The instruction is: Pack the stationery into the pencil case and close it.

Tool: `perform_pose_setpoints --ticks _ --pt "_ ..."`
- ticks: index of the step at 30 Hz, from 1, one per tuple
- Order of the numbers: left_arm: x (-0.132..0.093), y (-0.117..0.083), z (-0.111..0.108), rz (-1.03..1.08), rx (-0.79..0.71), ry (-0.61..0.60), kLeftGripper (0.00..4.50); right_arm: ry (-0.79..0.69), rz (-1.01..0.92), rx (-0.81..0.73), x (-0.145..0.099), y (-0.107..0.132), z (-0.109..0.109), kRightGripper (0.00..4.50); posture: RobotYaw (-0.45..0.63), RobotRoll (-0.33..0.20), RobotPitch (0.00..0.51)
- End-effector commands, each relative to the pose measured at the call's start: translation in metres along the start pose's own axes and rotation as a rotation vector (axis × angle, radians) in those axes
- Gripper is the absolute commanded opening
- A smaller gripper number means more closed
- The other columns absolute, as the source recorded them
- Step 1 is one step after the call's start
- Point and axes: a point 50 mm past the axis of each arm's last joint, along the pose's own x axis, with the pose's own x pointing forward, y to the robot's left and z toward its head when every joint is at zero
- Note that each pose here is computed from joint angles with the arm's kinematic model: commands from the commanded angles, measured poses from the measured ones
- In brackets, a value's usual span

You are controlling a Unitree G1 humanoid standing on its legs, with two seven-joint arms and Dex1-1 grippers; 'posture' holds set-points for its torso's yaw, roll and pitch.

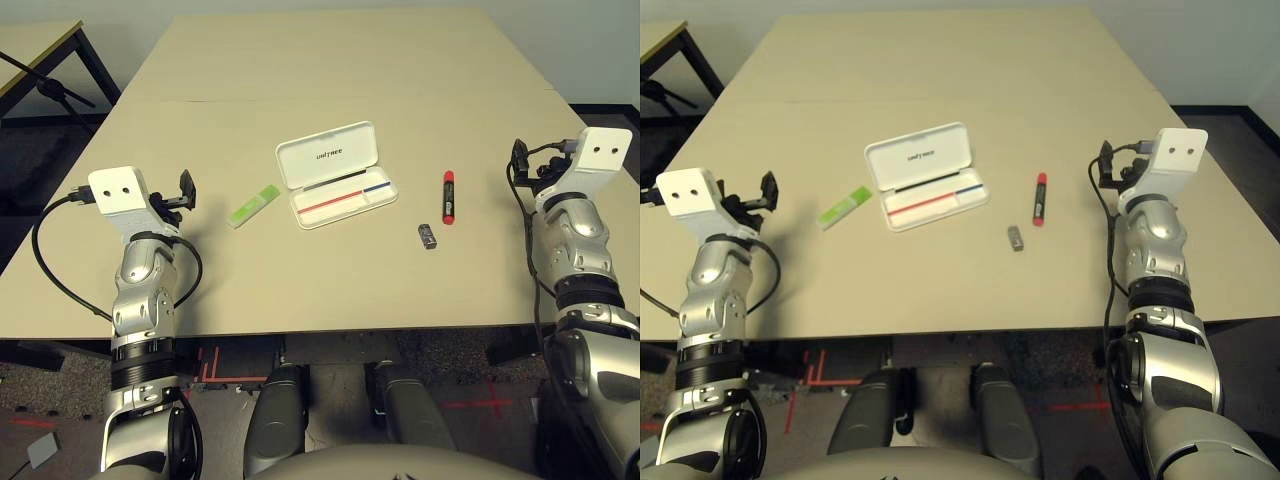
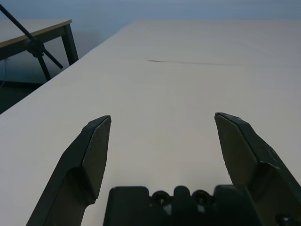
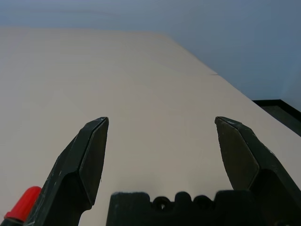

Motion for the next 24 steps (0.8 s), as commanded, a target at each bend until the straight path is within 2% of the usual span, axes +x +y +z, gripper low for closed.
perform_pose_setpoints --ticks 1,10,14,20,24 --pt "0.0 -0.002 0.002 -0.015 0.018 -0.008 4.43 -0.005 -0.003 -0.005 -0.004 -0.001 -0.002 4.5 -0.03 0.0 0.131" --pt "0.002 -0.009 0.004 -0.078 0.003 -0.011 4.43 -0.015 0.017 -0.007 -0.001 -0.002 0.004 4.5 -0.02 0.0 0.125" --pt "0.003 -0.018 0.015 -0.205 0.064 -0.035 4.43 -0.027 0.079 -0.011 0.001 0.001 0.01 4.5 -0.02 0.0 0.123" --pt "0.009 -0.036 0.032 -0.436 0.088 -0.021 4.43 -0.041 0.312 -0.049 -0.002 0.008 0.021 4.5 -0.05 0.0 0.138" --pt "0.011 -0.053 0.037 -0.634 0.159 0.027 4.43 -0.054 0.523 -0.074 -0.005 0.013 0.034 4.5 -0.08 0.0 0.148"
